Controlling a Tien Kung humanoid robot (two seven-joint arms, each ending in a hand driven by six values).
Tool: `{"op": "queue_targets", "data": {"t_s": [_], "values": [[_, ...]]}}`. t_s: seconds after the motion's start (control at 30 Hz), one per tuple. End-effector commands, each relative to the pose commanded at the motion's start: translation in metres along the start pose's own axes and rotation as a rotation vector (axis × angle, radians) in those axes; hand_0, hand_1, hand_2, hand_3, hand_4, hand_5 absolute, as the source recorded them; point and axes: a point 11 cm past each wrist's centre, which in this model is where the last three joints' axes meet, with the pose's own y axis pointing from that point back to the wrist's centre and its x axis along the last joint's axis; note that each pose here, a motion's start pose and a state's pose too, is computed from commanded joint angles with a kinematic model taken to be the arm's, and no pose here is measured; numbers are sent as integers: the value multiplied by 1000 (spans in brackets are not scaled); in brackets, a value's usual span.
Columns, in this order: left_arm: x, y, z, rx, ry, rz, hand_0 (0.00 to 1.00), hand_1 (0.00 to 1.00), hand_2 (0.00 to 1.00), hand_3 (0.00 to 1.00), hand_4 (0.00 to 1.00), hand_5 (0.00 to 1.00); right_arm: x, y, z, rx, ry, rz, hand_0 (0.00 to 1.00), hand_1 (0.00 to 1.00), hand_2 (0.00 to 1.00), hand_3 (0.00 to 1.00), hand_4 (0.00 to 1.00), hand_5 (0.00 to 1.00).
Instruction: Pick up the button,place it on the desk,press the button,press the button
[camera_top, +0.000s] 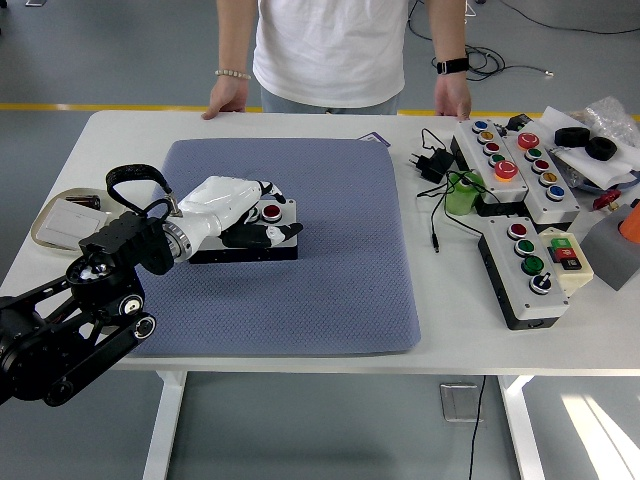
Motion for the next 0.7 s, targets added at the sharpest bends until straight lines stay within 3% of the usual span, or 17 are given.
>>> {"op": "queue_targets", "data": {"t_s": [0.5, 0.7], "values": [[-14, 0, -12, 42, -10, -45, 11, 2, 77, 748, 782, 998, -1, 0, -1, 0, -1, -1, 787, 797, 817, 751, 412, 479], [-27, 3, -14, 49, -22, -93, 12, 2, 77, 748, 782, 998, -1, 0, 1, -4, 0, 0, 787, 797, 817, 751, 412, 479]]}}
